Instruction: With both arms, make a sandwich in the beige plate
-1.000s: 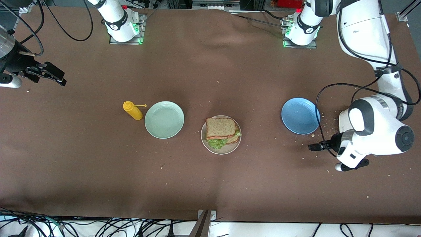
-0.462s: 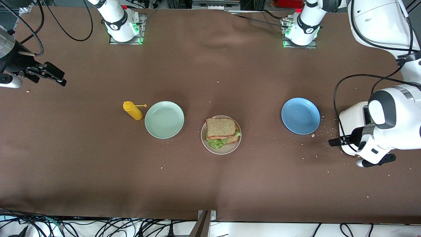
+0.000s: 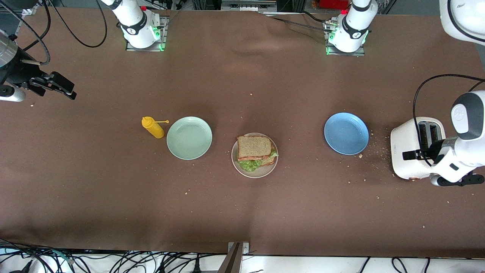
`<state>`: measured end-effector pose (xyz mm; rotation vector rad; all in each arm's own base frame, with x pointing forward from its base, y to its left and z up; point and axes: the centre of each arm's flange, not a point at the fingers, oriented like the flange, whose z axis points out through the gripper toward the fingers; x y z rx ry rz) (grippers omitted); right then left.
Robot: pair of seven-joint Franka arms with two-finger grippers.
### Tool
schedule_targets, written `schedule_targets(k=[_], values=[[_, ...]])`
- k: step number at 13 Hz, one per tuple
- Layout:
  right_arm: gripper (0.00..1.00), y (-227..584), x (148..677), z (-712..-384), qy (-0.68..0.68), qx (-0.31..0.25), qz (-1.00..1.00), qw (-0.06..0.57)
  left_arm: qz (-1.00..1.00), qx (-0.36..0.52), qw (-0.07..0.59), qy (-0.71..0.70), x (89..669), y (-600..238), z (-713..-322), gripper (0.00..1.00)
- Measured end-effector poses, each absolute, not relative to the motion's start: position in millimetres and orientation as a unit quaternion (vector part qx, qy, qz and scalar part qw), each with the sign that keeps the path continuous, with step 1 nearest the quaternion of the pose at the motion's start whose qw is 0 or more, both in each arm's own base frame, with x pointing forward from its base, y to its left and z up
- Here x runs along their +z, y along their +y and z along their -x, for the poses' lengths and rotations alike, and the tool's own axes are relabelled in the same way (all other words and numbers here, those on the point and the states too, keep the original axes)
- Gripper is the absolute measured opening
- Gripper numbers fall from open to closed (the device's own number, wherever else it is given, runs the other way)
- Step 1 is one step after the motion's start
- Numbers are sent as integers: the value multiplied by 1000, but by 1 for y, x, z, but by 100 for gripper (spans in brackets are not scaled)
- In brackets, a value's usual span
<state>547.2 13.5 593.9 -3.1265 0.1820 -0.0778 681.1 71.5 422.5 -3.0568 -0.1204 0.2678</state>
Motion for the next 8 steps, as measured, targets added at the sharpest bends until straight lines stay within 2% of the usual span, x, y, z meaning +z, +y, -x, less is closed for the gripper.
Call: schedule_targets(k=[5,8], values=[[100,13,594,-547,58,-25,998,4,997,71,10,-27,538,31,-628,100],[100,13,594,-547,58,-25,998,4,998,53,0,-31,577,6,-598,100]])
